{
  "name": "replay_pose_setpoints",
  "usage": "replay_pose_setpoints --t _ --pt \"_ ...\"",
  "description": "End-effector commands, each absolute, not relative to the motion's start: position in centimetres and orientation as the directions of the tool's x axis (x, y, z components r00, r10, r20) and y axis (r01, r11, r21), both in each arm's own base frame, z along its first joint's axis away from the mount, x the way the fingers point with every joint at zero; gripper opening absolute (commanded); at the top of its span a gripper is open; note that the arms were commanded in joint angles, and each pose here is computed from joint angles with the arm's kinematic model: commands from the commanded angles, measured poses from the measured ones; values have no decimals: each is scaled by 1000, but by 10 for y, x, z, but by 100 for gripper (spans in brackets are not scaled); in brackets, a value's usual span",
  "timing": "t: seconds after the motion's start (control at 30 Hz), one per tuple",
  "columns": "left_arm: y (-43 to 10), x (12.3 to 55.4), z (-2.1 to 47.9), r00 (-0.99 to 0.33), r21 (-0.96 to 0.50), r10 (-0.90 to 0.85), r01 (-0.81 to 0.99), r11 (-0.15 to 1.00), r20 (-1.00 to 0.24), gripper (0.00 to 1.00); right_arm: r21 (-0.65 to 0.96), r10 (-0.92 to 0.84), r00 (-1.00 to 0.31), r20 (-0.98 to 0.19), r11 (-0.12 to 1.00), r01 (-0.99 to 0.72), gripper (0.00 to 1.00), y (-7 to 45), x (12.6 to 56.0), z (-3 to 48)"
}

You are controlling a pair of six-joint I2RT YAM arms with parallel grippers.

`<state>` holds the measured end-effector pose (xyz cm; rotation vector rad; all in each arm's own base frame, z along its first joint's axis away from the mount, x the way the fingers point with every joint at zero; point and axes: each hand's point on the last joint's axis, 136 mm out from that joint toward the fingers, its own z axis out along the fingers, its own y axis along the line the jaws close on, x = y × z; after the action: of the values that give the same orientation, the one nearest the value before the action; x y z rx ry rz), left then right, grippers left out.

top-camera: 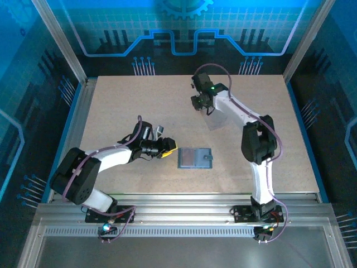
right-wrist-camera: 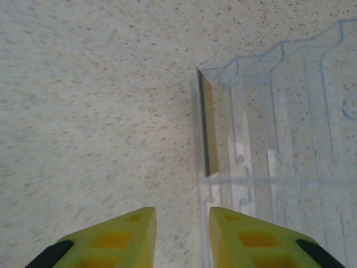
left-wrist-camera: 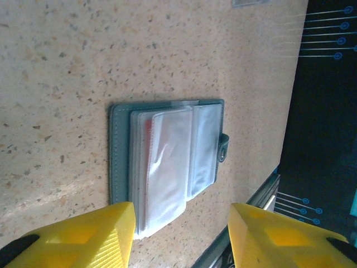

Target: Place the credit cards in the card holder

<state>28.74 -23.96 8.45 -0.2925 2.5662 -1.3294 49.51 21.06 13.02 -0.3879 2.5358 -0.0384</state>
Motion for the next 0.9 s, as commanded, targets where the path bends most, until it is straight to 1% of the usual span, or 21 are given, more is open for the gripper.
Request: replay_pose_setpoints --t 0.0,0.07,0.2,0.3,0.63,0.7,0.87 --pt "-235 283 91 -946 -794 -265 -13 608 -187 52 -251 -374 -769 -518 926 -281 33 205 516 124" --pt "-232 283 97 -936 -778 -266 13 628 -230 53 -287 -395 -762 -514 916 -281 33 207 526 117" --pt "-227 281 110 -911 -744 -261 71 665 -320 54 -308 -415 -767 -489 905 -292 32 213 543 96" --pt "-226 280 118 -896 -726 -256 99 681 -363 55 -323 -421 -777 -469 900 -293 31 214 551 84" --pt "-226 278 121 -897 -730 -257 98 676 -359 55 -341 -437 -782 -444 890 -303 27 214 560 71" --pt "-226 278 121 -898 -732 -257 98 674 -357 55 -338 -439 -785 -437 889 -309 24 214 559 67" --pt "-226 277 122 -896 -733 -260 98 673 -359 55 -343 -445 -794 -414 884 -318 19 212 556 59"
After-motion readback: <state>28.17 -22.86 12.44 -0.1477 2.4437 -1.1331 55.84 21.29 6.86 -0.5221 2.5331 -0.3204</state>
